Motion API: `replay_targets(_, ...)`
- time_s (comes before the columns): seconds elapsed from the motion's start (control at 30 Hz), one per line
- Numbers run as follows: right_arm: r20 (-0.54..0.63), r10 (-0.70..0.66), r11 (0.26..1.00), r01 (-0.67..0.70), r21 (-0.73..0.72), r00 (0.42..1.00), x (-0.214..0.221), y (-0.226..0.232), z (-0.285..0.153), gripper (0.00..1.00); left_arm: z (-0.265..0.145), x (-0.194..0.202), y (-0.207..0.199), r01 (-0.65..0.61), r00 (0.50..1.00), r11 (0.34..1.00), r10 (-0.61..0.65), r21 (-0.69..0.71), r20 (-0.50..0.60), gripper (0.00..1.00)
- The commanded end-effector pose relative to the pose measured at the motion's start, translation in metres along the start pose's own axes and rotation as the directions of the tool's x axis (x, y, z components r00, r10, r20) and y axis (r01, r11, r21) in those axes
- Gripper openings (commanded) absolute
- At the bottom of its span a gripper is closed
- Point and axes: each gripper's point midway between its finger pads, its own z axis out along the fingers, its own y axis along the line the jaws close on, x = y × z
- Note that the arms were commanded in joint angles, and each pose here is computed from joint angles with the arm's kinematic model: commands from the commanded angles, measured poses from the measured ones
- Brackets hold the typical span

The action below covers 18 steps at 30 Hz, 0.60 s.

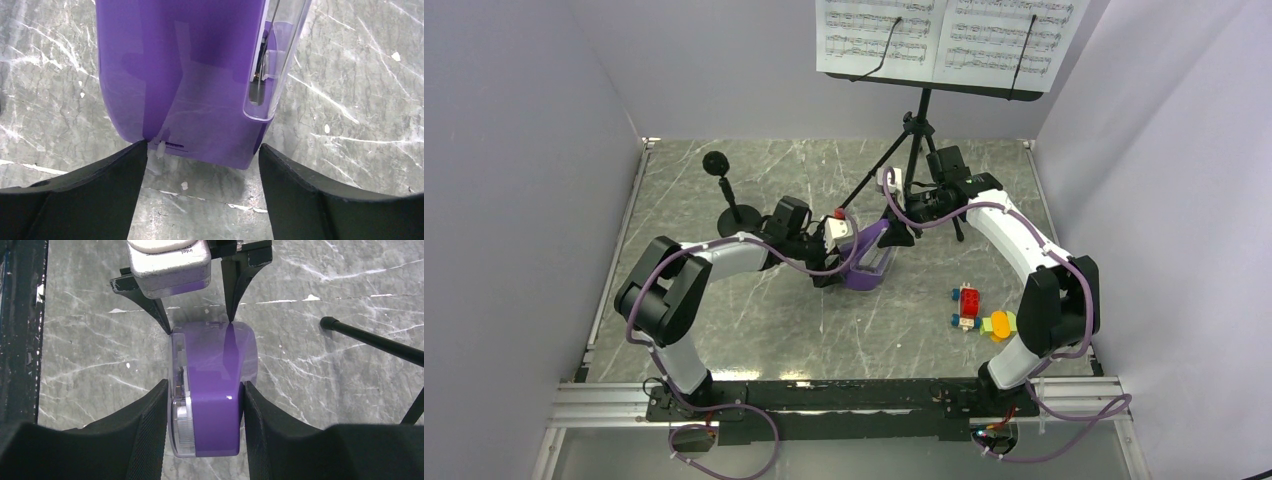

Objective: Pack up the instrument practice props

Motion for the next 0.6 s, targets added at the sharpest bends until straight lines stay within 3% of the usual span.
replay_targets(0.0, -0.054, 0.11, 0.994, -0.111, -0.021, 0.993, 0.0191, 0.0121, 0.0011, 0.0, 0.0034, -0.0157, 0.0033, -0.009, 0.999, 1.0, 0.009, 0.007, 0.032, 0.82)
replay_targets(0.17, -0.055, 0.116, 0.993, -0.117, -0.019, 0.992, 0.0198, 0.0121, 0.0015, 0.0, 0.0059, -0.0163, 0.0037, -0.005, 1.0, 1.0, 0.005, 0.015, 0.023, 0.69)
replay_targets(0.47, -0.051, 0.127, 0.992, -0.128, -0.019, 0.991, 0.0203, 0.0124, 0.0025, 0.0, 0.0067, -0.012, -0.0005, 0.018, 1.0, 0.999, -0.018, 0.034, -0.004, 0.54)
replay_targets(0.5, -0.051, 0.127, 0.992, -0.128, -0.019, 0.991, 0.0205, 0.0122, 0.0028, 0.0, 0.0072, -0.0115, -0.001, 0.023, 1.0, 0.999, -0.022, 0.035, -0.008, 0.55)
replay_targets(0.57, -0.053, 0.129, 0.991, -0.13, -0.019, 0.99, 0.021, 0.0121, 0.0029, 0.0, 0.0061, -0.0117, 0.0026, 0.031, 1.0, 0.999, -0.031, 0.01, -0.007, 0.68)
